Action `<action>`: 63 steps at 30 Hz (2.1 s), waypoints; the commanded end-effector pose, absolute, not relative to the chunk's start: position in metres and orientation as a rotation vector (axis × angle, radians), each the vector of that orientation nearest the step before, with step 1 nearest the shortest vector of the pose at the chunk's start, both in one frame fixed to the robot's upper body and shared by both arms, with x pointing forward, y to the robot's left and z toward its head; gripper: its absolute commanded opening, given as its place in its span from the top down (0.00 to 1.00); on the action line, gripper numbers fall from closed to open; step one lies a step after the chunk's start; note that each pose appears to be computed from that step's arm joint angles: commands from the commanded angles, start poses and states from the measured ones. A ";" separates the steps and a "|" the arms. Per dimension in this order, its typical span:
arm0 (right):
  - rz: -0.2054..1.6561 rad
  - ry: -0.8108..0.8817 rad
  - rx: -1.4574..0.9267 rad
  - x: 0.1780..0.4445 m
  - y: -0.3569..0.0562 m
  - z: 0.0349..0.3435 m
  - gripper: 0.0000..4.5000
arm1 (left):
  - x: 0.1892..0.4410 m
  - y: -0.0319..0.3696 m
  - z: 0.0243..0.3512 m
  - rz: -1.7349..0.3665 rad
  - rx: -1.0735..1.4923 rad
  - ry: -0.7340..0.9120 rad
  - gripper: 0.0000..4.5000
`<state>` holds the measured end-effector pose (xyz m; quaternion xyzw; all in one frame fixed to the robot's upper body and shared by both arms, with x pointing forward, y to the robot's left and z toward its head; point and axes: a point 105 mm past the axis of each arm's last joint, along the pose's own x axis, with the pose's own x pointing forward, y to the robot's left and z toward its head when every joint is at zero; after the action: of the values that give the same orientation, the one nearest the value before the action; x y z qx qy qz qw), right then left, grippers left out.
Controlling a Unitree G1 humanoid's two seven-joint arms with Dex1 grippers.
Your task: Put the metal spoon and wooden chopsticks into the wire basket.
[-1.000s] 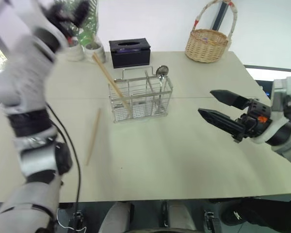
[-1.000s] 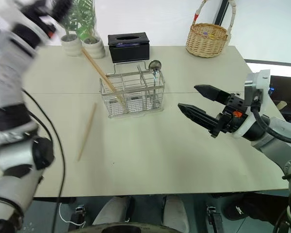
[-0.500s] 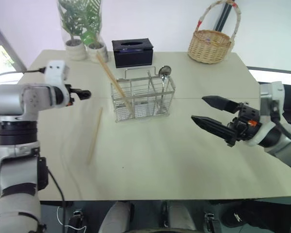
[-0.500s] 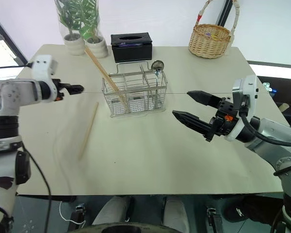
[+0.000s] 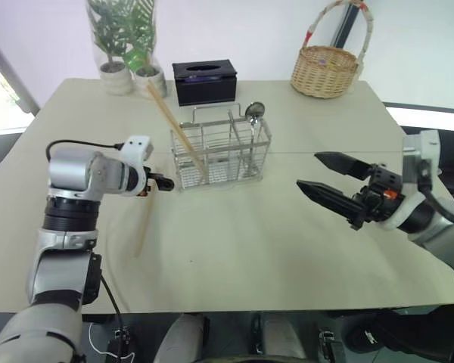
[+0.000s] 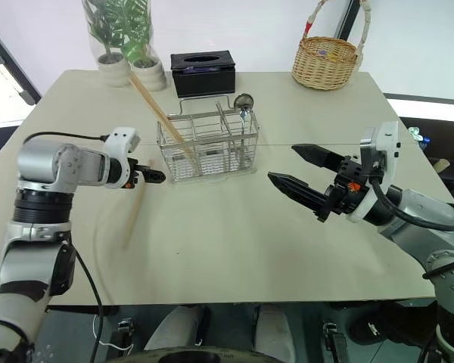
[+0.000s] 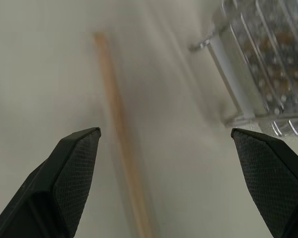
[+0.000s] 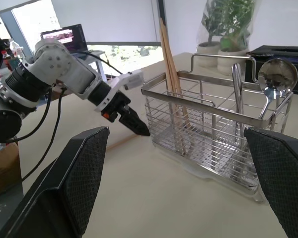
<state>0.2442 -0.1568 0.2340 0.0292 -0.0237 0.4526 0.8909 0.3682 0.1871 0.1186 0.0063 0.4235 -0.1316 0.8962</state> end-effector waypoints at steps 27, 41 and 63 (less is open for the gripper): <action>0.936 -0.112 0.043 0.242 -0.156 0.250 0.00 | 0.390 0.203 0.122 -0.153 -0.021 0.812 1.00; 0.955 -0.119 0.025 0.249 -0.158 0.258 0.00 | 0.425 0.234 0.353 -0.065 -0.079 -0.177 1.00; 0.910 -0.111 0.037 0.241 -0.160 0.251 0.00 | 0.398 0.115 0.369 -0.454 -0.229 -0.511 1.00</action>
<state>0.2468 -0.1605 0.2372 0.0311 -0.0209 0.4386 0.8979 0.4053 0.1181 0.3570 -0.1279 -0.2177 -0.2198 0.9423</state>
